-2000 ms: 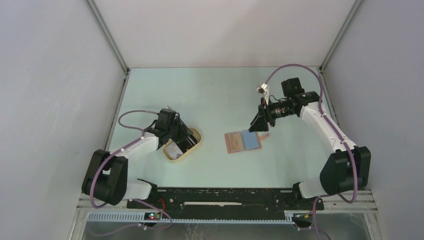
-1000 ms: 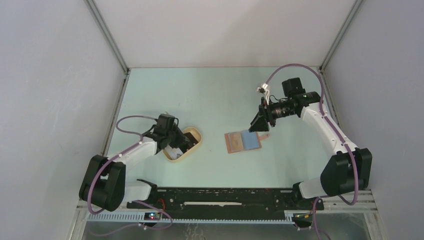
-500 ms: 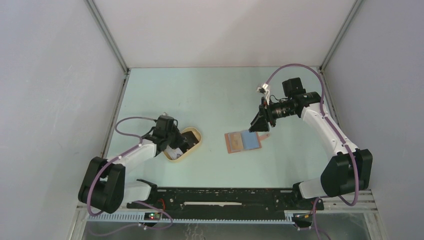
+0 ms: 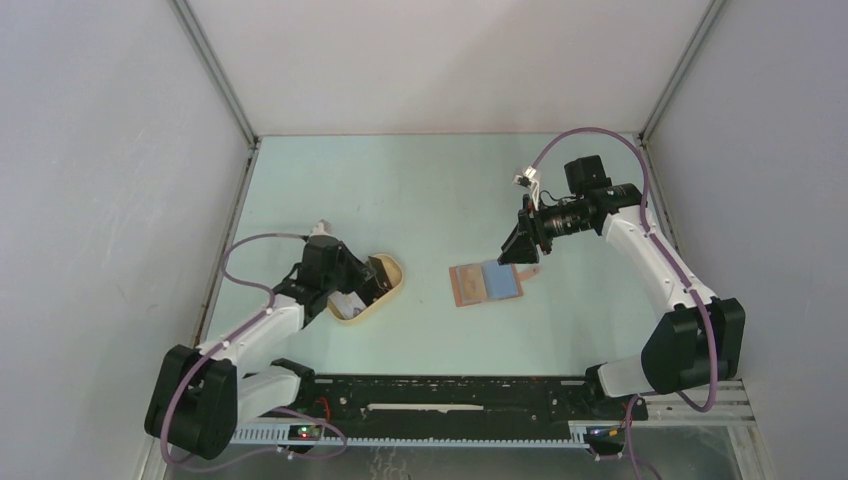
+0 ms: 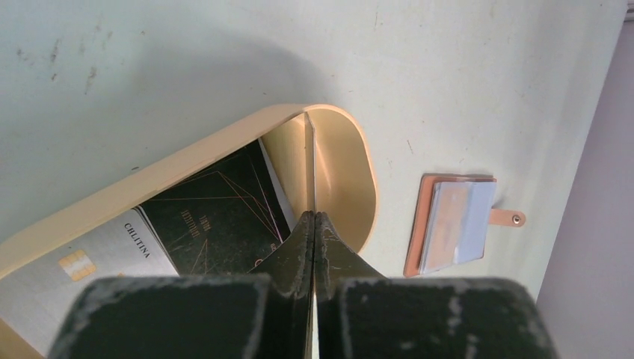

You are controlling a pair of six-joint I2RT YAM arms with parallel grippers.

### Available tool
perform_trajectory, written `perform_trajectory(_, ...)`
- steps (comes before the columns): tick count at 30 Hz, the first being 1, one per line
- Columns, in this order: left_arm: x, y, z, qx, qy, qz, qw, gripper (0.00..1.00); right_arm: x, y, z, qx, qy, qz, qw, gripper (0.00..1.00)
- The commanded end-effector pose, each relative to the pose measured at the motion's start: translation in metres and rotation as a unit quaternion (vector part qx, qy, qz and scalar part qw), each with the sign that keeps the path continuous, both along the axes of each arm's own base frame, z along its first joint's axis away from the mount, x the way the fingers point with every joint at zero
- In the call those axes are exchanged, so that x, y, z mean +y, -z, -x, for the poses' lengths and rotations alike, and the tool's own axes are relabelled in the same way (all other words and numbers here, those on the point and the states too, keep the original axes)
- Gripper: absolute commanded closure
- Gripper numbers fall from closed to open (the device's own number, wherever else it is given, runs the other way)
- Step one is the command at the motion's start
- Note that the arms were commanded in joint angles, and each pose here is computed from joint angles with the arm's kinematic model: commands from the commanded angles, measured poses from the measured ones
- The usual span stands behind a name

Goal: Put the credit cards into the card holder
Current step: Pick up the credit card from the storage box, then insert the credit card into the card holder.

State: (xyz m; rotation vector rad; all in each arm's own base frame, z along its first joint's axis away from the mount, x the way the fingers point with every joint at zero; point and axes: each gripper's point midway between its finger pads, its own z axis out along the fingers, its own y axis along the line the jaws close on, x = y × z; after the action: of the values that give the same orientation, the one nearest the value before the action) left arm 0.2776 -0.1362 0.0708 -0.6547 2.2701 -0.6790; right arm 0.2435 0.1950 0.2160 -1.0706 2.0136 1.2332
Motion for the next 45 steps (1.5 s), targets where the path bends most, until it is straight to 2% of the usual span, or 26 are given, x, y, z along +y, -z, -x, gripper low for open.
perform_trajectory(1, -0.001, -0.011, 0.000, -0.040, 0.021, -0.004, 0.999, 1.00, 0.001, -0.009, 0.004, -0.011, -0.009, -0.014, 1.000, 0.41)
perform_trajectory(11, 0.007, -0.020, 0.006, -0.065, 0.031, -0.026, 0.997, 1.00, 0.014, -0.001, 0.010, 0.008, -0.031, -0.022, 0.999, 0.40)
perform_trajectory(17, 0.006, -0.031, 0.005, -0.091, 0.050, -0.038, 0.994, 1.00, 0.051, -0.003, 0.016, 0.006, -0.088, -0.059, 0.994, 0.38)
perform_trajectory(21, 0.005, -0.044, 0.003, -0.120, 0.063, -0.041, 0.990, 1.00, 0.077, -0.009, 0.002, -0.020, -0.106, -0.086, 0.991, 0.36)
perform_trajectory(24, 0.003, -0.061, 0.003, -0.153, 0.069, -0.035, 0.985, 1.00, 0.097, -0.007, -0.011, -0.007, -0.110, -0.094, 0.989, 0.36)
perform_trajectory(31, -0.015, -0.097, 0.008, -0.213, 0.098, 0.024, 0.972, 1.00, 0.120, -0.008, -0.027, 0.012, -0.080, -0.109, 0.991, 0.36)
perform_trajectory(35, -0.032, -0.118, 0.013, -0.249, 0.126, 0.078, 0.957, 1.00, 0.116, -0.012, -0.024, 0.054, -0.074, -0.122, 0.988, 0.35)
perform_trajectory(40, -0.049, -0.138, 0.015, -0.278, 0.153, 0.130, 0.939, 1.00, 0.116, -0.011, -0.020, 0.111, -0.061, -0.126, 0.984, 0.27)
perform_trajectory(45, -0.063, -0.153, 0.020, -0.293, 0.175, 0.150, 0.928, 1.00, 0.119, -0.008, -0.025, 0.136, -0.053, -0.129, 0.981, 0.22)
